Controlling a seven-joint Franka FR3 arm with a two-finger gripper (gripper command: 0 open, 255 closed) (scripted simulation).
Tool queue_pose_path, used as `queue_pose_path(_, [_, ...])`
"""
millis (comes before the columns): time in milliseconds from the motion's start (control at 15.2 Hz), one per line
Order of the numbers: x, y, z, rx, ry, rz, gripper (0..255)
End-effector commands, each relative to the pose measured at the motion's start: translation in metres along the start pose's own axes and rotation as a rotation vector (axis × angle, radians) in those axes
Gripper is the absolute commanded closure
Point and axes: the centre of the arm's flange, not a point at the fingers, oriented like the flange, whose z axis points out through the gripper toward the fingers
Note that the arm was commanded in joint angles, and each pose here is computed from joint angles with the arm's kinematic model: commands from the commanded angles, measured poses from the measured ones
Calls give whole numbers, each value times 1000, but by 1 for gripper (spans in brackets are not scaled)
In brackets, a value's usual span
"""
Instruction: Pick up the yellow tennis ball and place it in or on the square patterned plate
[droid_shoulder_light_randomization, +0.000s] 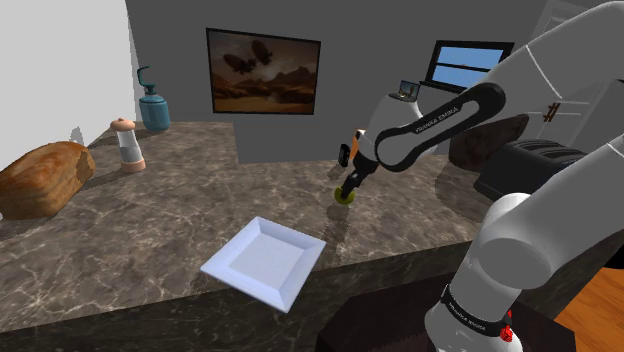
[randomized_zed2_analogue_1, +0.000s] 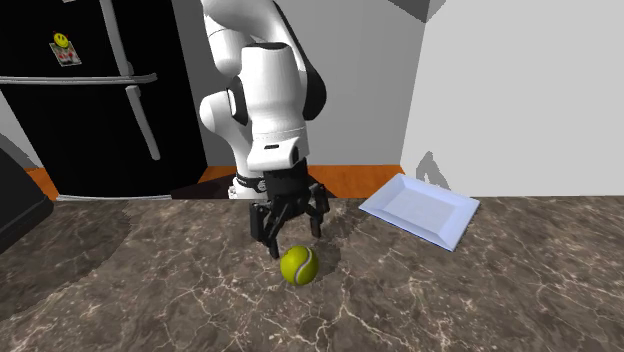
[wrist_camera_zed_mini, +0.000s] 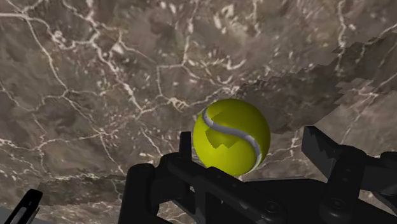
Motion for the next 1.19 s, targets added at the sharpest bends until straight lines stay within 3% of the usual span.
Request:
queue_pose_path(0, [0,0,13,-1,2,0,0])
queue_pose_path(198, [0,0,26,-1,2,0,0])
queue_pose_path(660, [0,0,26,-1,2,0,0])
queue_pose_path(726, [0,0,26,-1,2,0,255])
queue_pose_path(1122, [0,0,26,-1,2,0,255])
